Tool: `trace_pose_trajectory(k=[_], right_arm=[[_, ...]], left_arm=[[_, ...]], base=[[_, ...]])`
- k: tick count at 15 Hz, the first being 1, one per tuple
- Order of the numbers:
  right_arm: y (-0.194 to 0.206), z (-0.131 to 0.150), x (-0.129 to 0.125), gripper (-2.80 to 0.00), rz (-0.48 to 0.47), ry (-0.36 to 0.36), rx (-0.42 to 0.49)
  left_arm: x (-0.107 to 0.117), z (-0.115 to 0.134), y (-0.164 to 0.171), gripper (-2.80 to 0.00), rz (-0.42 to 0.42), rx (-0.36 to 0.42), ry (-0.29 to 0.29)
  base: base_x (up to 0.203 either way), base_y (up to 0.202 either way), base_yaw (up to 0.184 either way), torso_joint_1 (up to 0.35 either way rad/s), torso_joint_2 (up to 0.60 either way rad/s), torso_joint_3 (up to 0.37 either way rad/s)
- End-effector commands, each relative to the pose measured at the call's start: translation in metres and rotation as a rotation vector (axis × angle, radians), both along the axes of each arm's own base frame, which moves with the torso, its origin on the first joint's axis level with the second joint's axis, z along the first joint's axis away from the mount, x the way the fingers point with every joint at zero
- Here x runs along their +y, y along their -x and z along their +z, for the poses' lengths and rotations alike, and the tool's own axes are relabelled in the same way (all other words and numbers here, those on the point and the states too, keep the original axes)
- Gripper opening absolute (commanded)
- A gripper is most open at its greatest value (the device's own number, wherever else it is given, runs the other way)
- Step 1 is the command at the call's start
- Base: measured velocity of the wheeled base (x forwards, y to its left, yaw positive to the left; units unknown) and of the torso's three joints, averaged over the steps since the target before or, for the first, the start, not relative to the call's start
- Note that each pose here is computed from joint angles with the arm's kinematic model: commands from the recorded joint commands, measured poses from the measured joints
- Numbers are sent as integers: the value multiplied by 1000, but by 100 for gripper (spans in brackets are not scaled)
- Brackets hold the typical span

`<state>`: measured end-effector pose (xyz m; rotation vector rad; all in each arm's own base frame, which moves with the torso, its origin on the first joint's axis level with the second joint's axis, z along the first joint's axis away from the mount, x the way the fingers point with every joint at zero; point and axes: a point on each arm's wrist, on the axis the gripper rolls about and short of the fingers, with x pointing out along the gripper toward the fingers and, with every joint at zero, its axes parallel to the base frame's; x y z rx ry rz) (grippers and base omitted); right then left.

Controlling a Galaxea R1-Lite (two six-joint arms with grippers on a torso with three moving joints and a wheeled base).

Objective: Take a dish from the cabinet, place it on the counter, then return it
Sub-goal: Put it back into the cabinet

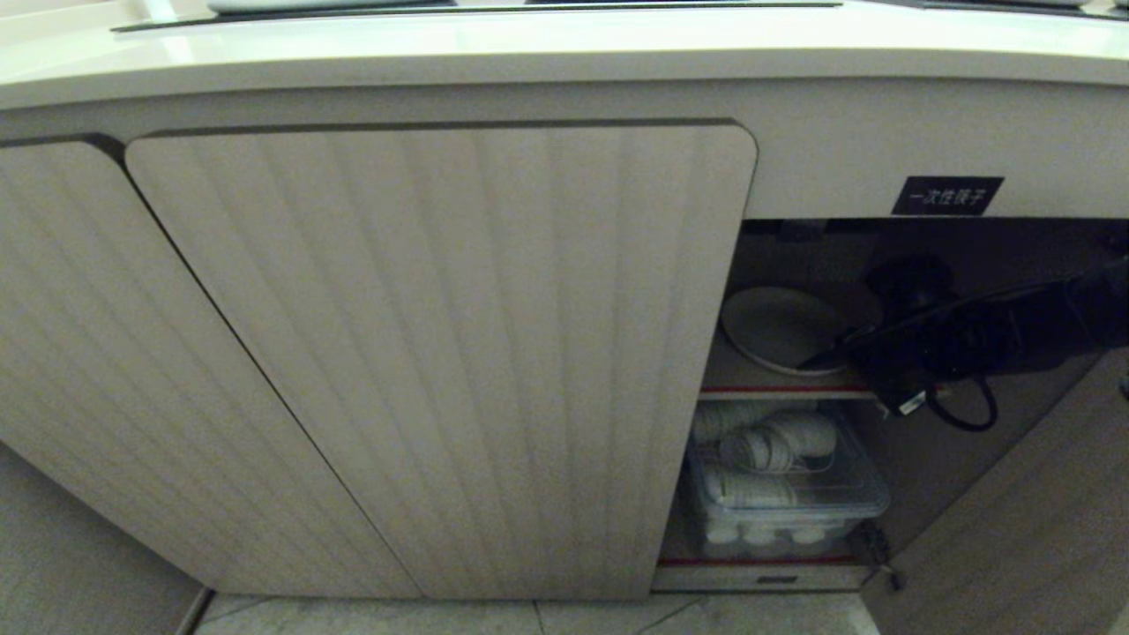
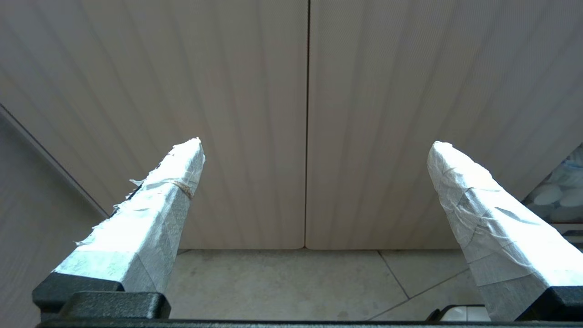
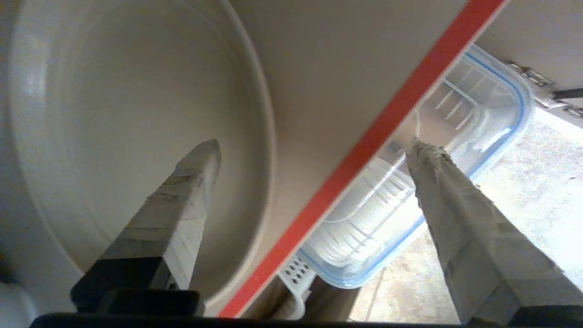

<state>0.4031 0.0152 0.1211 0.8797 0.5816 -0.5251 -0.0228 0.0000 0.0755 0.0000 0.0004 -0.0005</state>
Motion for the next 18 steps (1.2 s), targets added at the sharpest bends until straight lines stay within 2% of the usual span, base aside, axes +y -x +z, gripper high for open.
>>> trace_pose_trajectory(k=[1, 7, 11, 18], right_arm=[[4, -1, 0, 0, 0, 2, 7], [17, -7, 1, 0, 56, 100, 3], [19, -8, 1, 0, 69, 139, 16], [24, -5, 2, 0, 75, 154, 18]], left_arm=[[0, 0, 0, 0, -1, 0, 0], [0, 0, 0, 0, 0, 0, 0], [0, 0, 0, 0, -1, 0, 0], [0, 0, 0, 0, -1, 0, 0]], base=[[0, 0, 0, 0, 0, 0], [0, 0, 0, 0, 0, 0], [0, 0, 0, 0, 0, 0], [0, 0, 0, 0, 0, 0]])
